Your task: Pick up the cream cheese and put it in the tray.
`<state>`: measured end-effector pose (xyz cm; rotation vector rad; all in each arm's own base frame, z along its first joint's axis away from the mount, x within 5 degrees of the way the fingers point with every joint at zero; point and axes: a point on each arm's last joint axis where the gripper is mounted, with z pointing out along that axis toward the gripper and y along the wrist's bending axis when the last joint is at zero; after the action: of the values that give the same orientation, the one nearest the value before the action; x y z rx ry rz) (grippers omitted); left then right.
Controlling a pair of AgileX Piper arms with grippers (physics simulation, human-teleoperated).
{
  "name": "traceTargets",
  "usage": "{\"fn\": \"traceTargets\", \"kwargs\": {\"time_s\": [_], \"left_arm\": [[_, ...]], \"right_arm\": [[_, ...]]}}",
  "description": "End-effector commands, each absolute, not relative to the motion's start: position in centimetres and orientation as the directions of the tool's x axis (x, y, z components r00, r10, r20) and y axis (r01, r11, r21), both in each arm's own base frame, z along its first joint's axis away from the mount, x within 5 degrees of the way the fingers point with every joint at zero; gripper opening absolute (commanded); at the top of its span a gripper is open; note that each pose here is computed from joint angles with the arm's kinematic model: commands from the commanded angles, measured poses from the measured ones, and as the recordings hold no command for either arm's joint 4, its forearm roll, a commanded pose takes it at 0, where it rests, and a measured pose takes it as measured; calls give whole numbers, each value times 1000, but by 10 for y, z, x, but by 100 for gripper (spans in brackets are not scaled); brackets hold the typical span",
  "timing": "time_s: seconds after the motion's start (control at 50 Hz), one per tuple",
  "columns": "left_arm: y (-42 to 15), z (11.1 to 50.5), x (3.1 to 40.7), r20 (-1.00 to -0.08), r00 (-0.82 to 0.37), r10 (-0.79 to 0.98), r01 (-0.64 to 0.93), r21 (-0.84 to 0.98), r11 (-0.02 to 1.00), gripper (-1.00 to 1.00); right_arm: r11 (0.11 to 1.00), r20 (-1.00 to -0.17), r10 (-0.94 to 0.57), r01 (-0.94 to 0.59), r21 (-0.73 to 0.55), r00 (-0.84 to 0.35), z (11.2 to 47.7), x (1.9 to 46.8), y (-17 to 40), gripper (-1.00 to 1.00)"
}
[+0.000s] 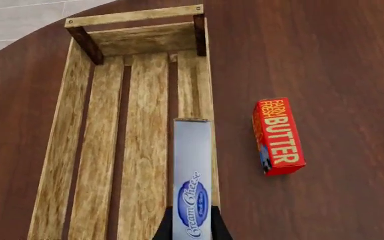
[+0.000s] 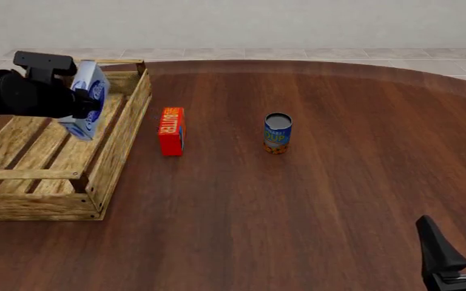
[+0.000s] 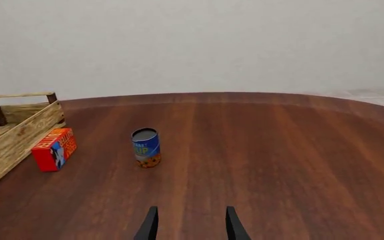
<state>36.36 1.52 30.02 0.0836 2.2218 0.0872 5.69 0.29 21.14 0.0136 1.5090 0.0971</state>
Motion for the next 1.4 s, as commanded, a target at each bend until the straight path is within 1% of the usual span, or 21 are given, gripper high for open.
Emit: {"fn": "traceTargets", "kwargs": {"time_s": [0.02,0.58,0.86,1.24,1.4], "left_arm": [[38,297,374,-789,-607,96,-7,126,992,-100],[78,254,385,-751,-655,82,-61,161,985,-100],[88,223,395,-726,-684,71,-71,162,984,-100],[84,213,395,-712,-698,82,-52,164,985,-100],[90,208,397,-708,-702,76,-62,167,984,-100]], "right_arm": [[996,-996,73,-61,70,55,211,57,3,100],[996,-996,72,-63,69,51,211,58,3,100],[995,-996,73,-68,69,48,211,58,4,100],[995,-997,69,-73,66,41,211,59,4,100],[995,-997,70,-74,67,41,210,59,4,100]]}}
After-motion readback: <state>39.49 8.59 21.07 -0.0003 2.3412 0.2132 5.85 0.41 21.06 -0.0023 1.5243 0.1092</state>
